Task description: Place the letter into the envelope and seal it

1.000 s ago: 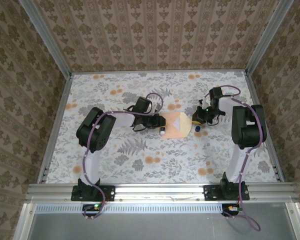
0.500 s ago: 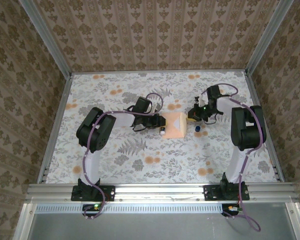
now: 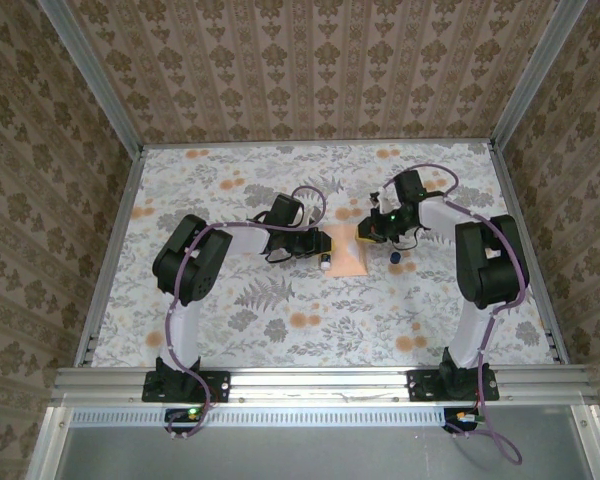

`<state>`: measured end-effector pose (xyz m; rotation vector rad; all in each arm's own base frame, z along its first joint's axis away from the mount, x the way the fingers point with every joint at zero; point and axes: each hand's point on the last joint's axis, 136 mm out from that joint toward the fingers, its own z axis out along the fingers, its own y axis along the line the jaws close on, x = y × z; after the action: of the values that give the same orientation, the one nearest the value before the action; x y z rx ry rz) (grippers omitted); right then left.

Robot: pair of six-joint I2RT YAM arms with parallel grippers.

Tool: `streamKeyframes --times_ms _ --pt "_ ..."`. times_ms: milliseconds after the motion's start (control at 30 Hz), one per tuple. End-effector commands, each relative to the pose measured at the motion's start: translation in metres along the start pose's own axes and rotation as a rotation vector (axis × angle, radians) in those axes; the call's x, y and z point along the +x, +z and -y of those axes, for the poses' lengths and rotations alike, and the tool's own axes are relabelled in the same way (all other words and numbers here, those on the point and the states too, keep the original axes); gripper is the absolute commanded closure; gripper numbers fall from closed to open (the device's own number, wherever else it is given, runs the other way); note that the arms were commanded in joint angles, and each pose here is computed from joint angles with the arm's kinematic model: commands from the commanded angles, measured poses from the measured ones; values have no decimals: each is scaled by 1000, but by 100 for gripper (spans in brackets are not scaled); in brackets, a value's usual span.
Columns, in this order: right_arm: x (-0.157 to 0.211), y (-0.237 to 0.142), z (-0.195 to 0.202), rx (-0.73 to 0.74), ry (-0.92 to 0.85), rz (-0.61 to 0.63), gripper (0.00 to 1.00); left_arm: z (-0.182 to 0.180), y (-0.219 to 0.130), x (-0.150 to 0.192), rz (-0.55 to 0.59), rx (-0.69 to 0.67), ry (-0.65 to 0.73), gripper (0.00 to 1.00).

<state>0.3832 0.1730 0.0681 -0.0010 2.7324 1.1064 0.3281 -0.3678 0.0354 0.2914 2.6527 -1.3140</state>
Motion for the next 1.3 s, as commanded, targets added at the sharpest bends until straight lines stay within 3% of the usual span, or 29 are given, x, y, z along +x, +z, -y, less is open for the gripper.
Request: streamKeyframes --times_ms 0,300,1267 --pt "5 12 0 -2 20 -29 98 -8 9 13 -28 -10 -15 100" --pt "20 37 8 37 50 -93 98 -8 9 13 -25 -4 -20 100" --pt "35 57 41 160 135 -147 99 -7 9 13 -24 1 -21 100"
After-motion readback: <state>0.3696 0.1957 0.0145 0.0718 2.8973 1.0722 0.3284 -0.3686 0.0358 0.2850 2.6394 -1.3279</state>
